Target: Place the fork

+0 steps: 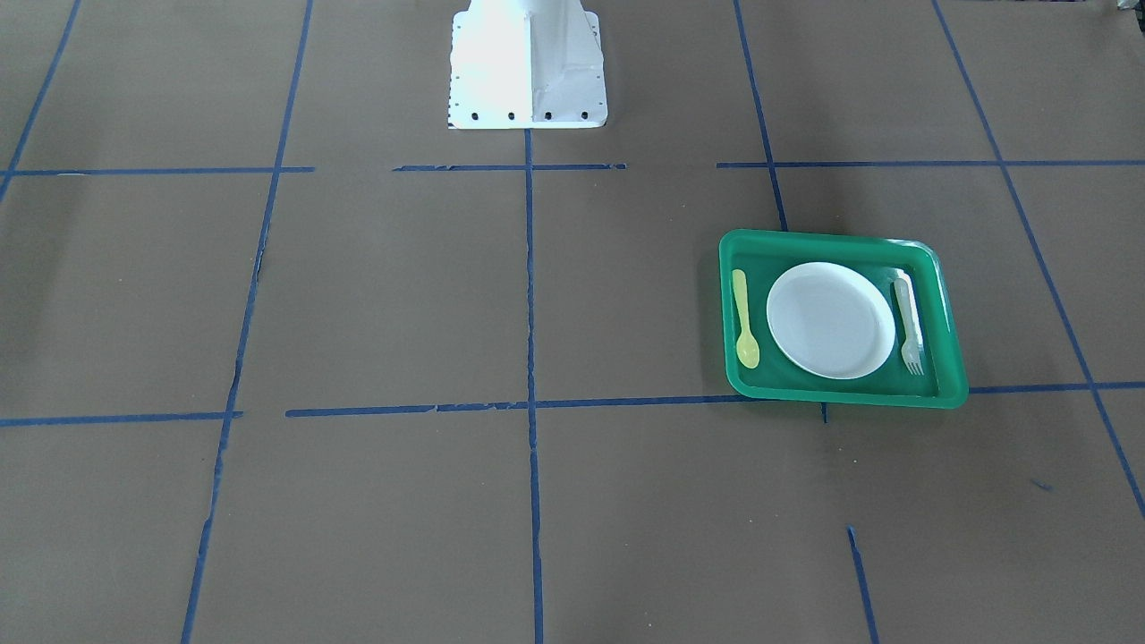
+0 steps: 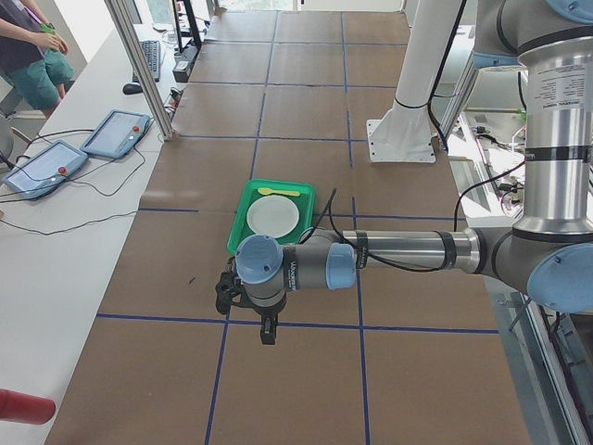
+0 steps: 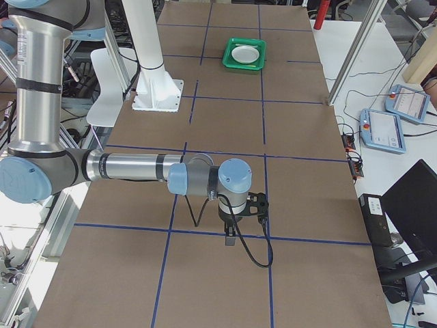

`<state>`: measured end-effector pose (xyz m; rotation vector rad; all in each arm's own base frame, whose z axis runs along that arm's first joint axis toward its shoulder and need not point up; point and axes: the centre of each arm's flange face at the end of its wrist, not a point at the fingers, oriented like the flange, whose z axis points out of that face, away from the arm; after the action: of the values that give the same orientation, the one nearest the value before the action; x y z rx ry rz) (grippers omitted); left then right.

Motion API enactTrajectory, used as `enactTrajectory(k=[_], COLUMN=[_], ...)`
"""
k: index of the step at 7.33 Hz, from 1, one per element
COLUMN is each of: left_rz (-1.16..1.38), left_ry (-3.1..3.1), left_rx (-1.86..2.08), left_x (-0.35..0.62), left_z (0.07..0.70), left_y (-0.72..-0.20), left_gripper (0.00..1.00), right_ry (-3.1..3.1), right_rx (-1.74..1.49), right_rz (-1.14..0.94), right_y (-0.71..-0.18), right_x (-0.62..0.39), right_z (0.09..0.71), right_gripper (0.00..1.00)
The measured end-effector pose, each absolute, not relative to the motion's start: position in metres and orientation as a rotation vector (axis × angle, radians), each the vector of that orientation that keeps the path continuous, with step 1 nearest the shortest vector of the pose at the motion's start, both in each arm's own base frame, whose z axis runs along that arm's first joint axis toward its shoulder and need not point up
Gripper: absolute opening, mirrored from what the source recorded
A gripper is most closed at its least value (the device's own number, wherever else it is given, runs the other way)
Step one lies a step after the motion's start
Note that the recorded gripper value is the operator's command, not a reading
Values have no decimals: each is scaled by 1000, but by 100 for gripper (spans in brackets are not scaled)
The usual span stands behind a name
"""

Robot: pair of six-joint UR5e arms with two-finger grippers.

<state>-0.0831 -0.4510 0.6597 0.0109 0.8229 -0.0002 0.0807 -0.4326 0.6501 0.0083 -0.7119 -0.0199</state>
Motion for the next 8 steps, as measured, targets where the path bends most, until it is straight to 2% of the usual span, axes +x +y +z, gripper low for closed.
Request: enactTrajectory(k=[8], left_rz=[5], left_ry=[788], left_rx=[10], left_x=[-86], left_z=[662], left_y=[-451], left_gripper=[100], right_ry=[-712], right_rx=[8], right_rz=[-20], right_y=[-433], right_x=[81], right_z=[650], right_gripper=[100])
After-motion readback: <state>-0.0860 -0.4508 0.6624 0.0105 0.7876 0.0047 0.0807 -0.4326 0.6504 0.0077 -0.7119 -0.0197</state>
